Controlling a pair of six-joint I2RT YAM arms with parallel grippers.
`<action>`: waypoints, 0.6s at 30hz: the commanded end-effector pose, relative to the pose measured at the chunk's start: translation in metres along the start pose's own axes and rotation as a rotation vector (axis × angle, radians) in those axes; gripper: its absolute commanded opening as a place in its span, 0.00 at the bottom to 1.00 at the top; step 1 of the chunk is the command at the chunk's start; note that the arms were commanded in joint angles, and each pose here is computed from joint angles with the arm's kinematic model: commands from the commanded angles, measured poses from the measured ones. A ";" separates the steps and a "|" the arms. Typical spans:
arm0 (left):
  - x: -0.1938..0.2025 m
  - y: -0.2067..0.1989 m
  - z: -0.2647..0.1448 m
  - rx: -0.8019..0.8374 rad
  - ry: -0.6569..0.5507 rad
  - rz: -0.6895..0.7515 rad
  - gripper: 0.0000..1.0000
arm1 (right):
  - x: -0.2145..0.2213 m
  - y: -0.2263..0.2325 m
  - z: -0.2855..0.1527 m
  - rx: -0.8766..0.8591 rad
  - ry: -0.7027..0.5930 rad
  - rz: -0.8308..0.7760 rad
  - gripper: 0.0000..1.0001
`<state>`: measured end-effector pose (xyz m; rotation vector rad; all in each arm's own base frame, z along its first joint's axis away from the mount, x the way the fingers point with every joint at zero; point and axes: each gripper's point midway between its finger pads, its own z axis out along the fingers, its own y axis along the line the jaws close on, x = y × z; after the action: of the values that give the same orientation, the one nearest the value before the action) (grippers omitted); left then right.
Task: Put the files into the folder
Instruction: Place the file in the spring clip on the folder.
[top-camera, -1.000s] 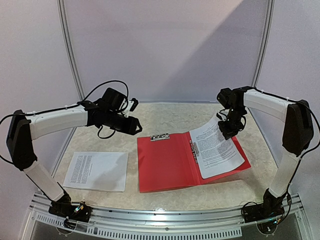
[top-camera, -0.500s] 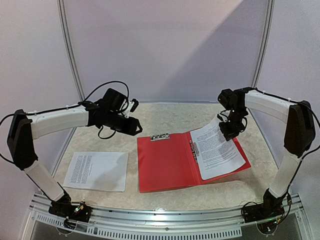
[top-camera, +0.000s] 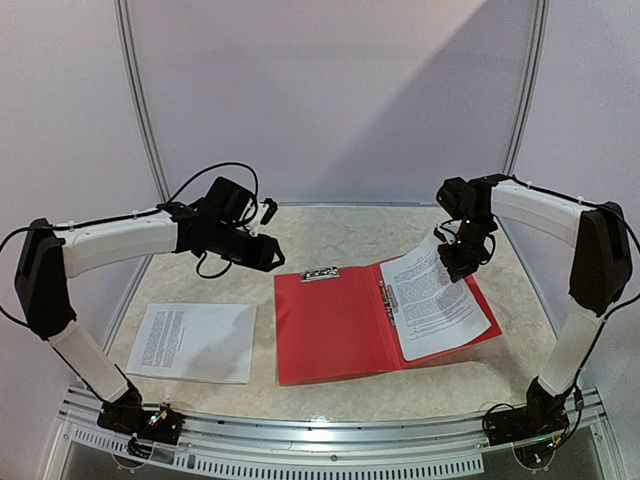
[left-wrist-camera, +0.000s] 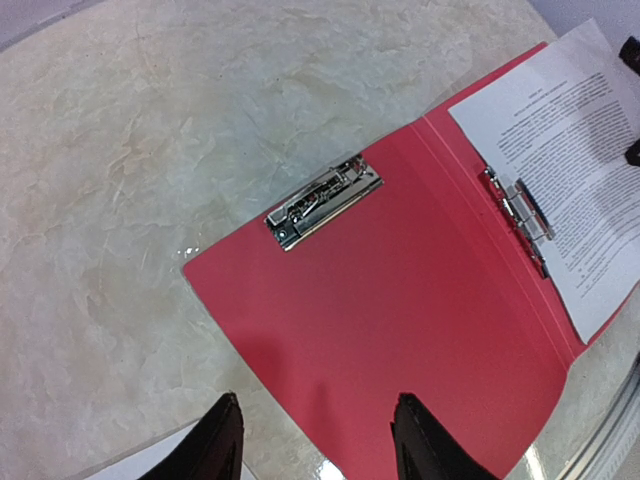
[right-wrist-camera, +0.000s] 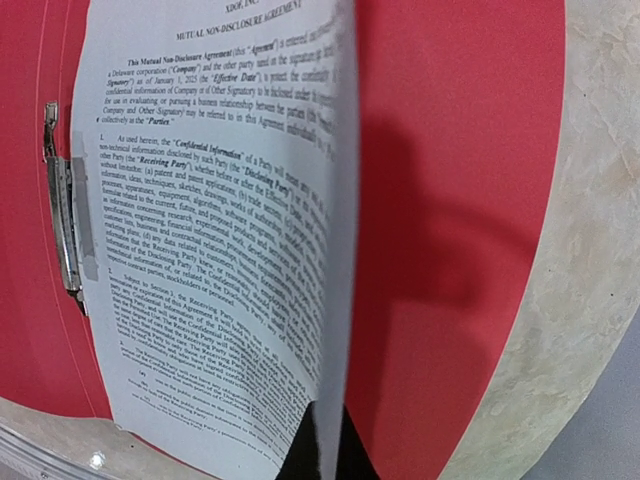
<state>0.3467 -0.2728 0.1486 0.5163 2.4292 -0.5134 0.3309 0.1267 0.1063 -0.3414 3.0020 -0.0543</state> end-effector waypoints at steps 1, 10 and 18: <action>0.007 0.003 0.005 0.000 0.027 0.002 0.52 | -0.001 0.002 0.000 -0.017 -0.003 -0.004 0.05; 0.008 0.002 0.007 0.004 0.032 0.001 0.52 | -0.008 -0.005 -0.006 0.029 -0.028 0.007 0.33; 0.010 0.003 0.009 0.003 0.037 0.000 0.52 | -0.013 -0.008 -0.002 0.050 -0.020 0.012 0.43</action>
<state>0.3460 -0.2739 0.1456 0.5211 2.4375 -0.5193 0.3360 0.1242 0.1104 -0.3254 2.9837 -0.0842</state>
